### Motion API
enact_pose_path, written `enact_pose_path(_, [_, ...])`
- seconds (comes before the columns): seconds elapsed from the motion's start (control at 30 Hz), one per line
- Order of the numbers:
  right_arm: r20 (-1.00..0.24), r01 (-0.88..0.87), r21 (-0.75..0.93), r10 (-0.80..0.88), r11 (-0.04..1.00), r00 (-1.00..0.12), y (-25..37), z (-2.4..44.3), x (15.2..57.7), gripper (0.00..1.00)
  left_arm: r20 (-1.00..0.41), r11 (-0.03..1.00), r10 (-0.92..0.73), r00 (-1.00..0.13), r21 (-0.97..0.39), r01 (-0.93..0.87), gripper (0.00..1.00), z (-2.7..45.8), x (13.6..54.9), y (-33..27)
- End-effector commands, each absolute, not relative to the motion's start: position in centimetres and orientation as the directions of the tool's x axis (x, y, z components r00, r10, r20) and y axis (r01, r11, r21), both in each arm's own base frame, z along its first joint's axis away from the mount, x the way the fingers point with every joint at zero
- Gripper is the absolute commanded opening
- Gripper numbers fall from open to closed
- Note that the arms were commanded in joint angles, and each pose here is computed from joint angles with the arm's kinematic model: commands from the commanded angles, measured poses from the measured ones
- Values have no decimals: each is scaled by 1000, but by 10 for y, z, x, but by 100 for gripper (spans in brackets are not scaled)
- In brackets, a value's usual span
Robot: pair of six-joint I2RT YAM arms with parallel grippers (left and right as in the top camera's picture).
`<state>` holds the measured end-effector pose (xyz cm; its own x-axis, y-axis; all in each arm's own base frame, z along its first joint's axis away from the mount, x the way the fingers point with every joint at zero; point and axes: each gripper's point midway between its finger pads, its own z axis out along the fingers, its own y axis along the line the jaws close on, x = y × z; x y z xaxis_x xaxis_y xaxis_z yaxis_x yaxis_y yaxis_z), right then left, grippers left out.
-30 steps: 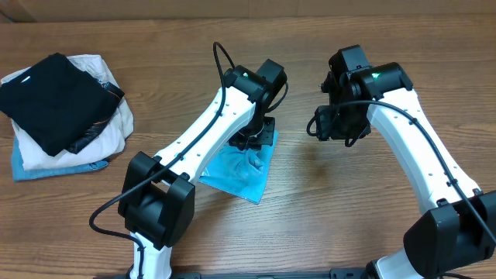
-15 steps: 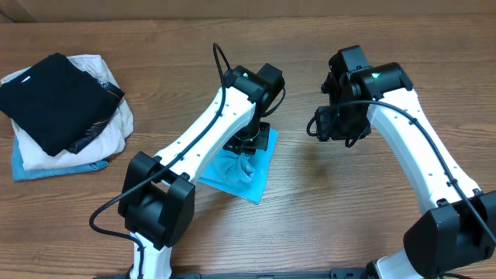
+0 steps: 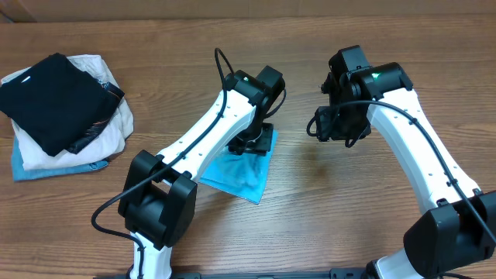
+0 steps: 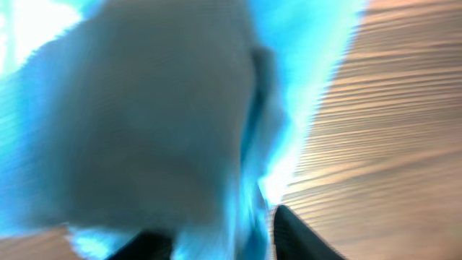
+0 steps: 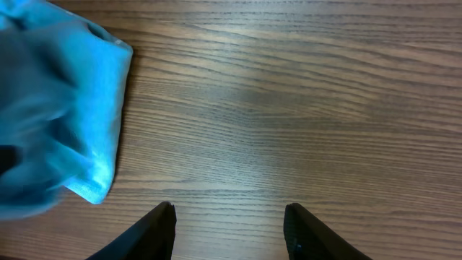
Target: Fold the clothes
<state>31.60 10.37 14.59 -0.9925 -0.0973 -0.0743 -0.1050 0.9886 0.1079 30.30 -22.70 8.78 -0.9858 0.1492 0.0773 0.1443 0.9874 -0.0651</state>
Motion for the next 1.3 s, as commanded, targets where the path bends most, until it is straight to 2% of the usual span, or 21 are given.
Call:
enact_pose_path(0.0, [-84, -99, 107, -91, 989, -992, 103, 149, 317, 52, 123, 942, 255, -959, -254, 218, 47, 92, 286, -260])
enact_pose_path(0.27, [-82, -99, 107, -91, 989, -992, 103, 149, 317, 52, 58, 961, 235, -970, -161, 223, 47, 98, 303, -235])
enact_pose_path(0.33, [-82, -99, 107, -91, 989, -992, 103, 149, 317, 52, -3, 980, 190, -982, -56, 190, 47, 107, 319, -209])
enact_pose_path(0.43, [-83, -100, 107, -92, 989, -992, 103, 149, 317, 53, -56, 992, 127, -990, 12, 127, 48, 116, 335, -181])
enact_pose_path(0.57, [-84, -103, 107, -94, 989, -992, 103, 149, 317, 56, -83, 999, 45, -996, 19, 44, 49, 114, 356, -153])
enact_pose_path(0.73, [-80, -114, 171, -101, 979, -992, 114, 151, 316, 56, -85, 1000, 1, -996, 15, 0, 43, 101, 374, -131])
enact_pose_path(0.93, [-97, -238, 419, -217, 876, -971, 172, 164, 303, 55, -24, 997, 36, -999, 65, 35, 40, 70, 376, -121])
enact_pose_path(1.13, [-104, -317, 423, -302, 849, -948, 204, 152, 292, 55, 88, 989, 19, -996, 144, 32, 38, 30, 367, -103])
enact_pose_path(1.27, [-34, -282, 434, -297, 856, -954, 215, 129, 283, 55, 208, 981, -53, -977, 192, -12, 37, 9, 348, -86])
